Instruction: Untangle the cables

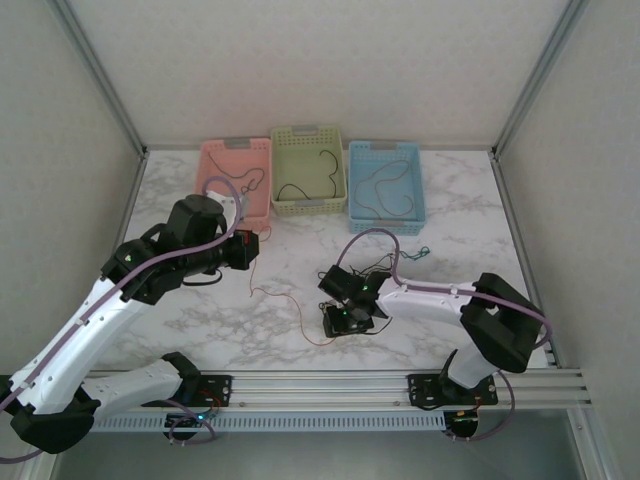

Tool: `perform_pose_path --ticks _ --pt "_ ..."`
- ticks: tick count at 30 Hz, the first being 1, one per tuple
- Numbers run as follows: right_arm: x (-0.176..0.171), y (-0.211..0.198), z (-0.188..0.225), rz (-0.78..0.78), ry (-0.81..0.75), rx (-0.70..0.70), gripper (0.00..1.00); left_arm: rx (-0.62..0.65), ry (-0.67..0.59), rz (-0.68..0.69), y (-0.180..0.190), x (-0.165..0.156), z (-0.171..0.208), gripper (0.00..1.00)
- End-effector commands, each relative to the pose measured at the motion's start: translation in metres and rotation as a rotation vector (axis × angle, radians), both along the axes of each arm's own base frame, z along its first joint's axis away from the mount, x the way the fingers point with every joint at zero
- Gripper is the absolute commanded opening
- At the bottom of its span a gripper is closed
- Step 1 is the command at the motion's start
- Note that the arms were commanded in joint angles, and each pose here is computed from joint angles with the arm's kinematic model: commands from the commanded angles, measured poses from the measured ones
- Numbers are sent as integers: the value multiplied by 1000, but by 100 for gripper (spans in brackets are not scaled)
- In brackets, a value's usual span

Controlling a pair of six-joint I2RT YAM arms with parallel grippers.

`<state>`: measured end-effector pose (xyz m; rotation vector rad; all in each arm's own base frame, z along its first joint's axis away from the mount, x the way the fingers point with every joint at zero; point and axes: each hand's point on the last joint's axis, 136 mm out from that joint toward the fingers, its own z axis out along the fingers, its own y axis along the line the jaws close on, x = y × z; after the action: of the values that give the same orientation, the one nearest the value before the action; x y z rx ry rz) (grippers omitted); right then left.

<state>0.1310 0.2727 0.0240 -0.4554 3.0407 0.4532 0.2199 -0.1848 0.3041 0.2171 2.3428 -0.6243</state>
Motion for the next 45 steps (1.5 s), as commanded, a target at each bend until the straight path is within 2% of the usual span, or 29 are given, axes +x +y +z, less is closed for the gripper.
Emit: perform_pose_path --ticks 1,5,9,10,16,24,27,29,33,45 --pt "5 10 1 -8 -19 -4 38 -15 3 -10 -2 -1 -1 0" --pt "5 11 -4 0 -17 -13 28 -9 8 -11 -2 -1 -4 0" --pt "7 12 3 0 -37 4 4 -15 13 -8 -3 -1 -7 0" --pt "8 12 7 -3 -48 19 1 -17 15 -8 -4 -1 -8 0" --pt "15 22 77 30 -184 216 0 -25 37 -9 -7 0 -16 0" --pt "13 36 238 145 -496 682 0 -80 52 -26 -14 -4 -19 0" --pt "11 34 275 168 -595 781 0 -130 47 -54 -20 -9 -13 0" --pt "13 33 283 175 -629 793 0 -142 43 -61 -21 -10 -11 0" --pt "20 41 267 177 -614 739 0 -158 47 -70 -23 -11 -10 0" --pt "20 78 262 249 -573 832 0 -268 90 -123 -42 -17 -8 0"
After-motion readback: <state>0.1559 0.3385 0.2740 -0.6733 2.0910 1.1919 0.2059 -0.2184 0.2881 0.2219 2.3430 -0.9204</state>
